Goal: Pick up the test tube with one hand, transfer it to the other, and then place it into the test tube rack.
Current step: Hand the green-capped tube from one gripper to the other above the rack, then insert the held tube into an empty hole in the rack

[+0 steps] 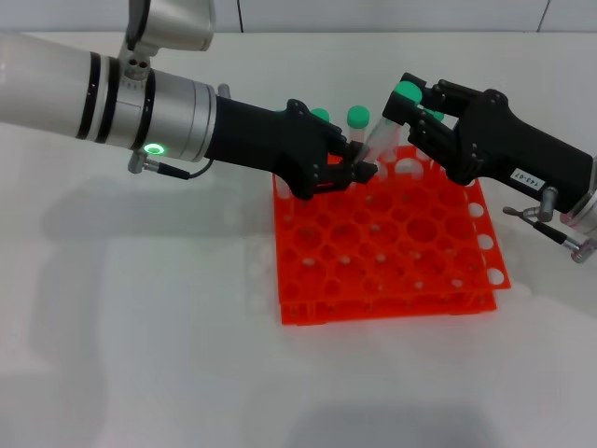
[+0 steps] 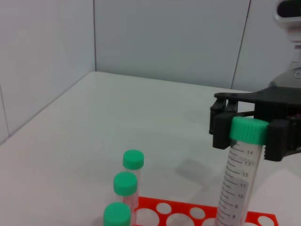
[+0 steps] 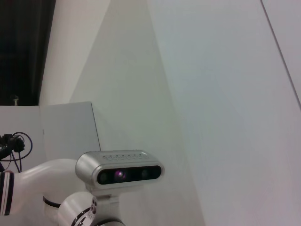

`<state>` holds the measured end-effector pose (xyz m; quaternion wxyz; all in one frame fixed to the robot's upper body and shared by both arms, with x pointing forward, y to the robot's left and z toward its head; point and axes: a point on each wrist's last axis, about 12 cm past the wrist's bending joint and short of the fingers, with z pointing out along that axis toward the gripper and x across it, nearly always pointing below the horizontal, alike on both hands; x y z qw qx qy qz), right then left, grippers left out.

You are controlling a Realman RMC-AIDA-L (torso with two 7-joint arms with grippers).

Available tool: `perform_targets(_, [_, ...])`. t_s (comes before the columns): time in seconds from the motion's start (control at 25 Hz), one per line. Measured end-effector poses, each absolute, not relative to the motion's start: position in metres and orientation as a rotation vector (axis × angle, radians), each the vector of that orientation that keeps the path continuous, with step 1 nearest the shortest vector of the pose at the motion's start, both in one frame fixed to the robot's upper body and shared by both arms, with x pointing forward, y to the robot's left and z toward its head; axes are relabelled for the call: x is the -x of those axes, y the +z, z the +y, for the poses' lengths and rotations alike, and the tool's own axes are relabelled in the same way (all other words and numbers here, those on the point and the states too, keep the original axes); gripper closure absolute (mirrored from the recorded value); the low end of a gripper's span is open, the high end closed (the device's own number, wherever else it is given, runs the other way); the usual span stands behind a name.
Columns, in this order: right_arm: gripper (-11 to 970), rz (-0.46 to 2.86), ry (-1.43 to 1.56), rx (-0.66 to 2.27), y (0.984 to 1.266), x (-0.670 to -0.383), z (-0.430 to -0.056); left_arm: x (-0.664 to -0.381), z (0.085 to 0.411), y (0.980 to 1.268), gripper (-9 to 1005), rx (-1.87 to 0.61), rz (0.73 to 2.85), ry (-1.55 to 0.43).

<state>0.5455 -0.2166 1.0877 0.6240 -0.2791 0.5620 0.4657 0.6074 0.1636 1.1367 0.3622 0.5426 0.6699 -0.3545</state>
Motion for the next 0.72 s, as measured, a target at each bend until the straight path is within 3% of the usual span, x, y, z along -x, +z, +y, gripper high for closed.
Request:
perform_targets(0.16, [692,1.285,1.073,0.642,1.088,-0.545,-0.217,-0.607,0.161,1.139,780,-1.373,1.766,-0.939])
perform_targets(0.6, [681,1.288,1.076,0.636,1.088,-0.543,-0.220,-0.589,0.200,1.177,566,-1.275,1.803,-0.901])
perform_targets(0.72, [679,1.291,1.075,0.641,1.088,-0.543,-0.221,-0.580,0.216,1.184,361,-1.209,1.805,-0.869])
